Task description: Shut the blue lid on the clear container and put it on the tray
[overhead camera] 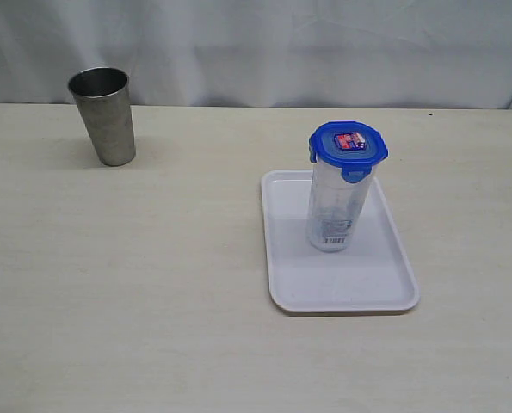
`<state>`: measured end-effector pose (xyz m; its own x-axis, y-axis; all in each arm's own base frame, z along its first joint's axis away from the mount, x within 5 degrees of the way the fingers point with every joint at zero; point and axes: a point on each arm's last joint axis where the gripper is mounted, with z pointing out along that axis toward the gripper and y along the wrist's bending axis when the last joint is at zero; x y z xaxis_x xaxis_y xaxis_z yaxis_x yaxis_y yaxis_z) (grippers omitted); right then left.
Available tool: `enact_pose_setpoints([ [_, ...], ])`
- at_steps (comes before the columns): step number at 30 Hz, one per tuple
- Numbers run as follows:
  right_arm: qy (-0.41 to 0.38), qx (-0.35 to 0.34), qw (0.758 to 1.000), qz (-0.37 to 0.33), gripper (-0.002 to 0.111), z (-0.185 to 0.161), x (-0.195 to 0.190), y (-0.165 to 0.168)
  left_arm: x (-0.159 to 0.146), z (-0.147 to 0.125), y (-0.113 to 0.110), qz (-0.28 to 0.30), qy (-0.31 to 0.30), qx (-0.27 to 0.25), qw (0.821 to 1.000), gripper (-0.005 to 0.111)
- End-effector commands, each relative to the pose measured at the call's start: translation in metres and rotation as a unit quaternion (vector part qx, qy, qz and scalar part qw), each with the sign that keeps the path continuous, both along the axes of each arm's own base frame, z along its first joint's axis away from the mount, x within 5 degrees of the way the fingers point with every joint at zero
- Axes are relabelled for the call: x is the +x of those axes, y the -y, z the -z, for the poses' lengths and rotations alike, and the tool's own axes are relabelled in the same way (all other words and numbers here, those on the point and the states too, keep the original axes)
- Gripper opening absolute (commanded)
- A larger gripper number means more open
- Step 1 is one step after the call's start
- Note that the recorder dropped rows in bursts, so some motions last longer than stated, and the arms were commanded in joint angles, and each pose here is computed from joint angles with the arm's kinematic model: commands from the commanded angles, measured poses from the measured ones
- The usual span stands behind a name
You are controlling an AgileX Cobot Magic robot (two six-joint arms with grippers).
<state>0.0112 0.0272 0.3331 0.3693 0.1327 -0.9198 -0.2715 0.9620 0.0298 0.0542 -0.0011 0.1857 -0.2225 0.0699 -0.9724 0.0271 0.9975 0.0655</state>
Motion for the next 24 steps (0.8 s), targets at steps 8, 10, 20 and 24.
enact_pose_setpoints([
  [8,0.006,0.098,0.994,-0.041,0.004,-0.004,-0.002,0.005,0.0,0.0,0.0,0.0,0.004,0.002,1.0,0.0],
  [10,0.005,0.239,0.968,-0.076,0.004,-0.008,-0.003,0.012,0.0,0.0,0.0,0.0,0.004,0.002,1.0,0.0],
  [20,-0.097,0.633,0.76,-0.107,0.004,0.018,0.01,0.033,0.0,0.0,0.0,0.0,0.004,0.002,1.0,0.0],
  [24,-0.123,0.627,0.765,-0.075,0.004,0.042,0.021,0.034,0.0,0.0,0.0,0.0,0.004,0.002,1.0,0.0],
])
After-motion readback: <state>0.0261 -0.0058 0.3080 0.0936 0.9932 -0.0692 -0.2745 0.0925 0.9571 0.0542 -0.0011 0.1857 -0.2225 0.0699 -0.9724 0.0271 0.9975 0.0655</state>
